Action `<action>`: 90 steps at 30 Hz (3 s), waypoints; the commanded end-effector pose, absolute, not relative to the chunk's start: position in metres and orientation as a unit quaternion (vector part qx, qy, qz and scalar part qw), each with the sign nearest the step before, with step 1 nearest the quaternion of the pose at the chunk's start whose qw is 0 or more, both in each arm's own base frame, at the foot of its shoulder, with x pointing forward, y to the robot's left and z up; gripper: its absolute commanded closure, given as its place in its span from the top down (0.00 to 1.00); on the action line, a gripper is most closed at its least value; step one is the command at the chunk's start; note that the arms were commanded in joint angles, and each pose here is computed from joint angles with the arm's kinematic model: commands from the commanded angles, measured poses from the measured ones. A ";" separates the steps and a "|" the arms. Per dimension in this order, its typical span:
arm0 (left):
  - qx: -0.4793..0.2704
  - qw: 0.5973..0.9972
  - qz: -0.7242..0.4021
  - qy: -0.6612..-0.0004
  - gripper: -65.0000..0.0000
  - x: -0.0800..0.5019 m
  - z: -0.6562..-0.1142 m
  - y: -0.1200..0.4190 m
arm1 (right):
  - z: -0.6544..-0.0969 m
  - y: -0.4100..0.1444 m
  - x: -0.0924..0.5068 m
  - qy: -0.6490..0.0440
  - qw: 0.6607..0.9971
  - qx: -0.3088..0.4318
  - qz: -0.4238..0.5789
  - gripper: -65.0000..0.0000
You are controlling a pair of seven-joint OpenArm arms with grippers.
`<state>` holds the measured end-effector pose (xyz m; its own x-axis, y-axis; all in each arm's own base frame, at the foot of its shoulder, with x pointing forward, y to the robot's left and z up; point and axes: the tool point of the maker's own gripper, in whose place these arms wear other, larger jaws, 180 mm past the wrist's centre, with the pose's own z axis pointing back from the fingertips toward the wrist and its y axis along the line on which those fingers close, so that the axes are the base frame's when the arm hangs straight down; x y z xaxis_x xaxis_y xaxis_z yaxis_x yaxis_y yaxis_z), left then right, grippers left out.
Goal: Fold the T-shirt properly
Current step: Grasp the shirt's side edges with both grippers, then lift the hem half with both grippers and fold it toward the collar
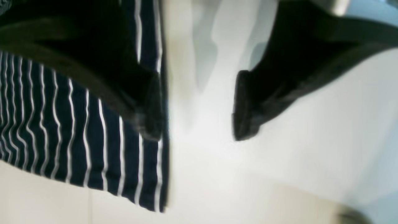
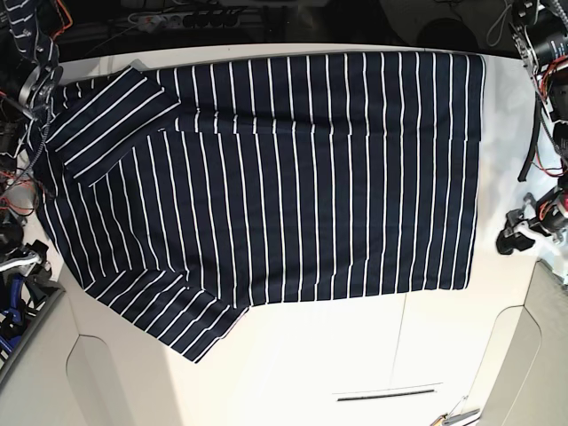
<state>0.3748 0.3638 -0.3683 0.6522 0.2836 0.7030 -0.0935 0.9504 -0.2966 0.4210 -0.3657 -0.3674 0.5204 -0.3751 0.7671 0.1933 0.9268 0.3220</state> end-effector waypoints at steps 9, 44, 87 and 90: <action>-0.123 0.891 0.094 -0.426 0.68 0.392 -0.365 0.357 | -0.380 -0.383 0.421 -0.478 0.851 0.084 -0.199 0.63; -0.159 0.888 0.093 -0.422 0.68 0.399 -0.391 0.307 | -0.410 -0.298 0.438 -0.444 0.876 0.147 -0.120 0.67; -0.199 0.890 0.018 -0.410 0.00 0.389 -0.340 0.314 | -0.334 -0.311 0.444 -0.430 0.892 0.135 -0.041 0.00; -0.193 0.890 -0.011 -0.414 0.00 0.381 -0.333 0.305 | -0.332 -0.320 0.438 -0.431 0.891 0.135 -0.046 0.00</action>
<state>0.3736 0.2978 -0.3502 0.6921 0.1501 0.7061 0.1603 0.9218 -0.3530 0.4272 -0.3097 -0.3567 0.6739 -0.2042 0.7100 -0.0250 0.9542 0.2981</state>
